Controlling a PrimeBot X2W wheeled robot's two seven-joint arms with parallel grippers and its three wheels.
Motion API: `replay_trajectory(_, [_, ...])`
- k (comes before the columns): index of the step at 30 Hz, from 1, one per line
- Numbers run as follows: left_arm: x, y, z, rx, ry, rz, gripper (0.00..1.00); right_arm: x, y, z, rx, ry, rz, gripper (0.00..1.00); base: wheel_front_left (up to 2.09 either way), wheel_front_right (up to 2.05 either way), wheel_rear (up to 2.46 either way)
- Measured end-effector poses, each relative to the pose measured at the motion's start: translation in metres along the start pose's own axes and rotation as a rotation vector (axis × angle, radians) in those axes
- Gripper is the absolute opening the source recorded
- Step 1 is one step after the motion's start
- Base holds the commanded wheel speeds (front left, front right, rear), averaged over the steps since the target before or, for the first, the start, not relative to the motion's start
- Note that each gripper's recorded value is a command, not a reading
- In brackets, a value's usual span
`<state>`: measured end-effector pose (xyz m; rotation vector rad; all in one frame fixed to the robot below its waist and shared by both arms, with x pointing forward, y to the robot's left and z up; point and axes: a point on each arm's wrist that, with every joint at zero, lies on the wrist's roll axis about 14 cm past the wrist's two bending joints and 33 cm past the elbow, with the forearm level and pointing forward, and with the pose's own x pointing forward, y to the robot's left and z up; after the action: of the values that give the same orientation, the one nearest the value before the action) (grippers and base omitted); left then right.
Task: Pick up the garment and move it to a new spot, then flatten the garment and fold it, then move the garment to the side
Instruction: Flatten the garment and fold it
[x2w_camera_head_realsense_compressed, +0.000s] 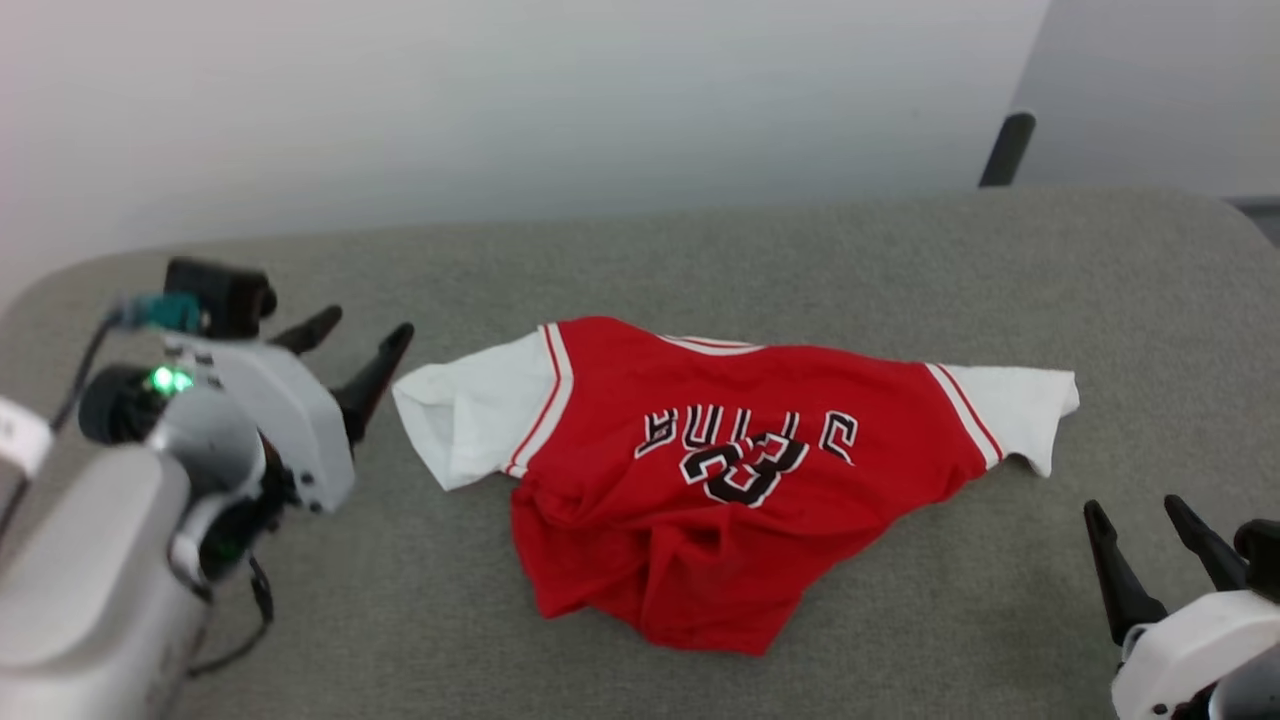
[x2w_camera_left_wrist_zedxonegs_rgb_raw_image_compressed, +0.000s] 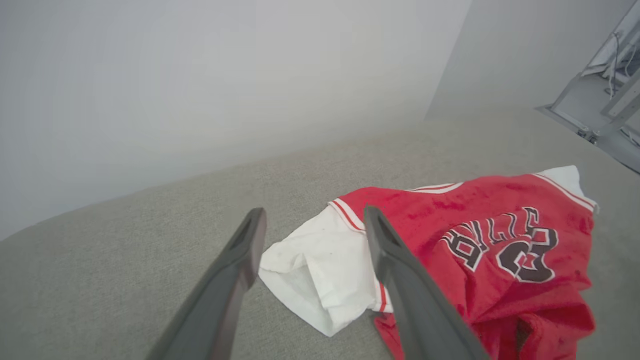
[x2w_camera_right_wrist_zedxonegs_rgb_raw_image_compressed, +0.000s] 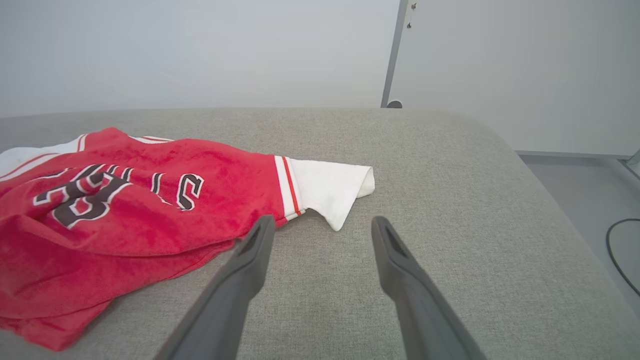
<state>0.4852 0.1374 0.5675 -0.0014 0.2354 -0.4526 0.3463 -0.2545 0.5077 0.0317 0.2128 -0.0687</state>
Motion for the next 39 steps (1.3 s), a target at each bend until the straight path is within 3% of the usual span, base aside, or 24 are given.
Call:
replay_trajectory(13, [0.070, 0.018, -0.076, -0.013, 0.440, 0.009, 1.00, 0.016, -0.012, -0.024, 0.015, 0.062, -0.046, 1.00, 0.00, 0.00, 0.00])
replay_trajectory(20, [0.089, 0.045, -0.121, 0.018, 0.599, 0.079, 1.00, 0.026, -0.018, -0.035, 0.016, 0.092, -0.065, 1.00, 0.00, 0.00, 0.00])
replay_trajectory(29, [0.106, 0.048, -0.157, -0.059, 0.687, 0.100, 1.00, 0.034, -0.025, -0.050, 0.013, 0.134, -0.085, 1.00, 0.00, 0.00, 0.00])
replay_trajectory(32, [0.107, 0.049, -0.161, -0.107, 0.705, 0.107, 0.00, 0.038, -0.024, -0.050, 0.011, 0.133, -0.082, 1.00, 0.00, 0.00, 0.00])
replay_trajectory(39, [0.099, 0.043, -0.160, -0.141, 0.740, 0.108, 0.00, 0.040, -0.024, -0.046, 0.003, 0.121, -0.071, 1.00, 0.00, 0.00, 0.00])
